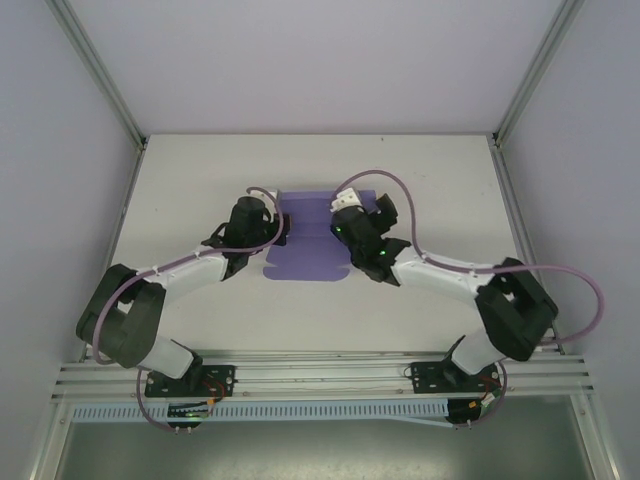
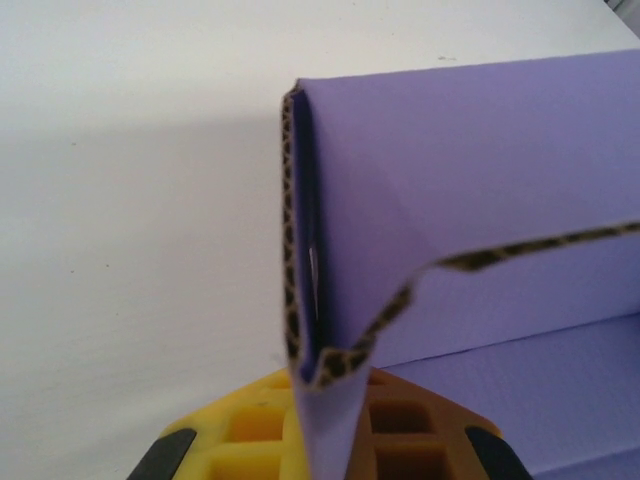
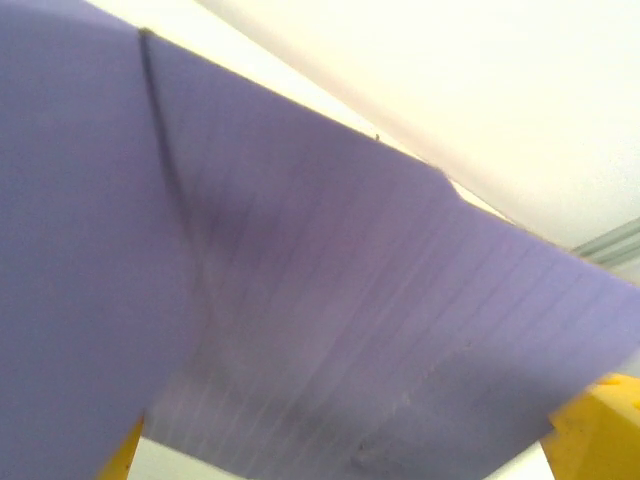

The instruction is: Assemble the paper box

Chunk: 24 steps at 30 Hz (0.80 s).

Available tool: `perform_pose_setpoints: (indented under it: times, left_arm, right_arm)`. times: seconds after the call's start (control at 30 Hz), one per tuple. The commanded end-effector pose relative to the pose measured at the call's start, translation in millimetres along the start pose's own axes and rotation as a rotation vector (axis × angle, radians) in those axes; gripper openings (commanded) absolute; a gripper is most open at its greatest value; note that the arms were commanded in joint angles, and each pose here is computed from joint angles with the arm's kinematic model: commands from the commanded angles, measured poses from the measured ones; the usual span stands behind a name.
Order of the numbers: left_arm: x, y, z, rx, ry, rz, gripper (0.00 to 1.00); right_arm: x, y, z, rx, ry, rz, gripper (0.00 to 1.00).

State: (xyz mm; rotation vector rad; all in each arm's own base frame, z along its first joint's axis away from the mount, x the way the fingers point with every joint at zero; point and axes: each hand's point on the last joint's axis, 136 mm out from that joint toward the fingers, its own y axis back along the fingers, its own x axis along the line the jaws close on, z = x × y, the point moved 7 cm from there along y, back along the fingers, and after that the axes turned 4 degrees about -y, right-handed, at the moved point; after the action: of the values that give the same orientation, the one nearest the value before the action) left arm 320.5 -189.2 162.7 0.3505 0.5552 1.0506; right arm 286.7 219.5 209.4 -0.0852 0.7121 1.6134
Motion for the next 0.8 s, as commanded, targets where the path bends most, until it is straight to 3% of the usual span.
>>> perform_pose_setpoints:
  times: [0.0, 0.17, 0.27, 0.33, 0.47, 0.63, 0.77]
  left_arm:
    - [-12, -4, 2, 0.018, 0.024, -0.047, 0.0]
    - [-18, -5, 2, 0.01, 0.004, -0.102, 0.0]
    - [-20, -3, 2, -0.001, -0.008, -0.125, 0.0]
    - [-18, -2, 2, -0.001, -0.009, -0.109, 0.0]
    - [-18, -1, 3, 0.004, -0.014, -0.109, 0.0]
    - [-21, 2, 6, -0.005, -0.017, -0.128, 0.0]
    - [-19, 3, 6, -0.004, -0.017, -0.114, 0.0]
  right_arm:
    - [-25, 35, 13, -0.083, -0.147, 0.121, 0.99]
    - [-73, 68, -8, -0.086, -0.33, 0.323, 0.99]
    - [-112, 72, -20, -0.125, -0.495, 0.314, 0.99]
    - [-127, 72, -23, -0.138, -0.552, 0.334, 0.94]
    - [-114, 74, -19, -0.135, -0.54, 0.544, 0.91]
    - [-110, 48, -32, 0.03, -0.543, 0.472, 0.85]
    - [-100, 47, -29, 0.016, -0.513, 0.572, 0.81]
